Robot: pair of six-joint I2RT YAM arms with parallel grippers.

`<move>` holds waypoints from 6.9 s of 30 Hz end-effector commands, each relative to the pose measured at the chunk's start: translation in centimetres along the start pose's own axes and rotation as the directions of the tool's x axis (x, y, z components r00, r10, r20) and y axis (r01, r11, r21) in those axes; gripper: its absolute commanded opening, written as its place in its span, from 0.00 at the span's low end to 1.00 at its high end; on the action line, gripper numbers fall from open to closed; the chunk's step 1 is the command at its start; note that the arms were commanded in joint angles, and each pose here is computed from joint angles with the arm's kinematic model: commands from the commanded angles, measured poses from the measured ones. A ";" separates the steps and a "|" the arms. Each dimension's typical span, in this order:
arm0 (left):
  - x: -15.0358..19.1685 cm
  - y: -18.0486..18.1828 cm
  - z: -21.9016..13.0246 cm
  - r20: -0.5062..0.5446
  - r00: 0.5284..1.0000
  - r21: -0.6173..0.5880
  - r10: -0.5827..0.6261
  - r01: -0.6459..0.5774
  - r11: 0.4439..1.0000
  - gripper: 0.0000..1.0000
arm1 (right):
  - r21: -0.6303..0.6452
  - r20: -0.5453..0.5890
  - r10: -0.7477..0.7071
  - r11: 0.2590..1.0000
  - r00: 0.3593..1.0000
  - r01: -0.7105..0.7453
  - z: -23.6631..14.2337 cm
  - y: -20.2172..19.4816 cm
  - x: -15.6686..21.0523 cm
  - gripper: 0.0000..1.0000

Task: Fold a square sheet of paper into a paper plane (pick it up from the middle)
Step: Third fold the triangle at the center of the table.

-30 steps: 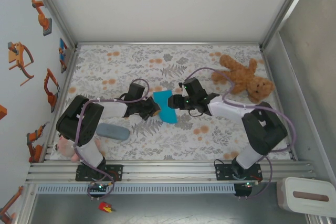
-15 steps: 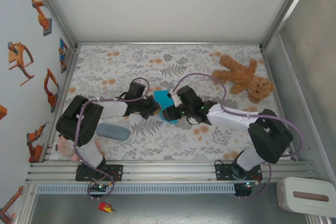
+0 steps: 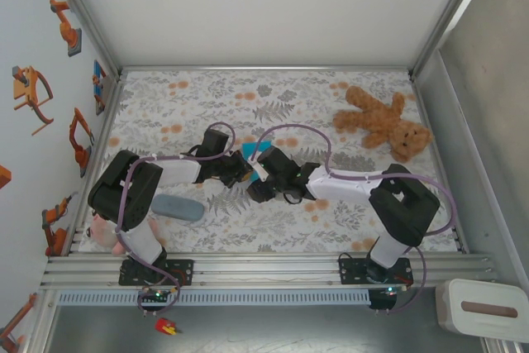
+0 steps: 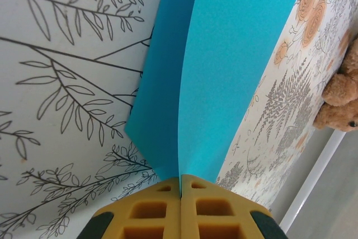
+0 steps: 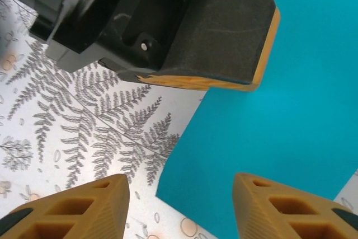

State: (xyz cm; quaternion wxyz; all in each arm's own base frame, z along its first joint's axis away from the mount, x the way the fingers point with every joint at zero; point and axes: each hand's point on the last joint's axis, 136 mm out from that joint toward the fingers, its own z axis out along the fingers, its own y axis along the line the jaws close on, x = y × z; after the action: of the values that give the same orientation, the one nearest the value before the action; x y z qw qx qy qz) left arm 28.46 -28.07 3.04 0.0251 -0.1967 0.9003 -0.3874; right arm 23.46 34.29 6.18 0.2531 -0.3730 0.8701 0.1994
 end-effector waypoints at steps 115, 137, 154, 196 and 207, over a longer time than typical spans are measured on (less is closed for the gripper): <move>-3.5 1.8 2.7 -0.161 0.977 -0.170 0.142 -0.169 0.971 0.01 | -0.119 -0.111 0.333 0.931 0.936 -0.346 3.4 -3.3 0.5 0.00; -3.6 1.4 2.6 -0.157 0.976 -0.159 0.149 -0.174 0.972 0.02 | -0.126 -0.151 0.338 0.925 0.929 -0.358 4.0 -3.2 1.4 0.00; -4.9 -1.2 -2.8 0.031 0.987 -0.143 0.155 -0.149 0.978 0.16 | -0.096 -0.187 0.349 0.924 0.918 -0.371 4.3 -3.5 2.8 0.00; 2.1 2.6 -0.1 0.012 0.999 -0.117 0.046 -0.044 0.992 0.07 | -0.071 -0.196 0.371 0.918 0.908 -0.391 4.5 -3.8 3.0 0.00; 2.1 3.2 0.2 0.008 0.999 -0.135 0.046 -0.045 0.990 0.06 | -0.069 -0.200 0.371 0.918 0.907 -0.391 4.5 -3.8 3.0 0.00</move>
State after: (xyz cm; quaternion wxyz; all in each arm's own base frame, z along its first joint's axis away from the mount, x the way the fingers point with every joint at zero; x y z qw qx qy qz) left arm 26.05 -27.27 1.66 0.0335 -0.1830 0.9236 -0.3351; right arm 25.92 33.62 1.82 0.1298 -0.2404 0.9196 0.2824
